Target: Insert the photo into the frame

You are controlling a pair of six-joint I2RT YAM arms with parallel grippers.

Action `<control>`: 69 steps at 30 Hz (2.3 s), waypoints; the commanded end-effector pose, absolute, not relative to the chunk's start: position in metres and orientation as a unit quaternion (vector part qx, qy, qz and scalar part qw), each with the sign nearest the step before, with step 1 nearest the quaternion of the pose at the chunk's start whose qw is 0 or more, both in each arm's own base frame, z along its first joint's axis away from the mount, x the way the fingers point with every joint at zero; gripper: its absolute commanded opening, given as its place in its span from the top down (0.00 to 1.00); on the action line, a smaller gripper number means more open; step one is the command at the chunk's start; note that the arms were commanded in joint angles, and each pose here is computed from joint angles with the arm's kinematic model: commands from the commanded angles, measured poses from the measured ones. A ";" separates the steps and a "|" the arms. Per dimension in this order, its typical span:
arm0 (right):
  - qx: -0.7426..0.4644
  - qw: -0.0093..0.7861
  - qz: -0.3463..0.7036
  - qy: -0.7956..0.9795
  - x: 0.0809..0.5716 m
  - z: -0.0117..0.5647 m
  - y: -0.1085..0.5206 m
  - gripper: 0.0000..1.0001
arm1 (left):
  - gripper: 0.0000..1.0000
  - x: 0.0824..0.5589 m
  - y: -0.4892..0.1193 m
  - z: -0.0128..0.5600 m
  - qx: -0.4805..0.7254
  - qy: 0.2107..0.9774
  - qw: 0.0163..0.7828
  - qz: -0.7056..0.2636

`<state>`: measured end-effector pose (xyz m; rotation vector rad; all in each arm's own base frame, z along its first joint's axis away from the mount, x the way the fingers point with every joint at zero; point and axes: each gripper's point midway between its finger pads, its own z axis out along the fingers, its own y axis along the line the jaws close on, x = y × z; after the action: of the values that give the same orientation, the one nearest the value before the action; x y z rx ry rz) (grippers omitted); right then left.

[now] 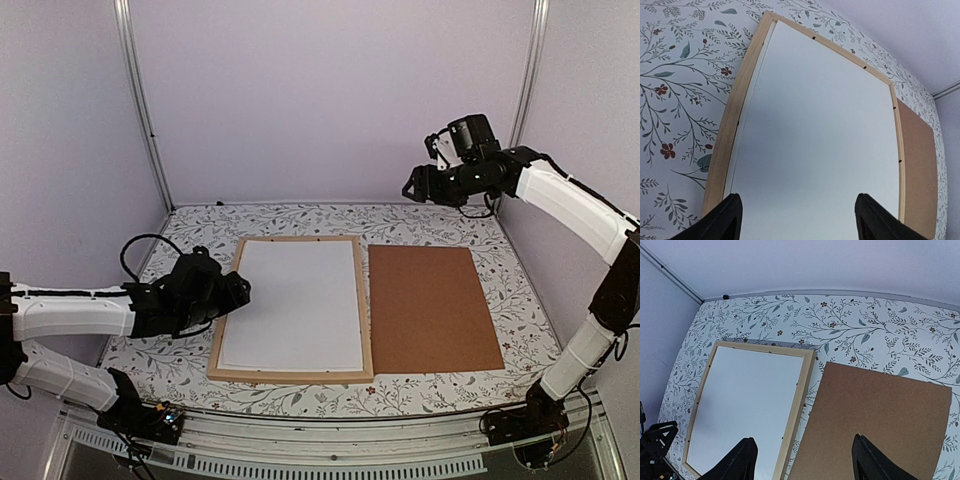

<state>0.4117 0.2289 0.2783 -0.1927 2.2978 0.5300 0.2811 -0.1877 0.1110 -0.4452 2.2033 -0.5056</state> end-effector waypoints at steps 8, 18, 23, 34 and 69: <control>-0.147 0.332 0.246 0.899 0.374 0.230 0.272 0.31 | 0.20 0.285 -0.223 0.106 -0.056 0.905 0.365 -0.213; -0.175 0.284 0.242 0.911 0.333 0.166 0.285 0.30 | 0.20 0.256 -0.242 0.067 -0.011 0.934 0.290 -0.207; -0.158 0.274 0.197 0.928 0.335 0.148 0.266 0.30 | 0.19 0.250 -0.234 0.053 -0.017 0.941 0.279 -0.190; -0.081 0.243 0.137 0.957 0.346 0.110 0.198 0.31 | 0.17 0.250 -0.220 0.045 -0.023 0.947 0.282 -0.153; 0.159 0.264 0.103 0.946 0.356 0.056 0.021 0.19 | 0.02 0.286 -0.495 0.103 0.240 0.892 0.302 -0.235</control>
<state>0.3539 0.0233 0.0529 0.4168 2.5920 0.2756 0.2978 -0.4669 0.1239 0.5136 2.3307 -0.6182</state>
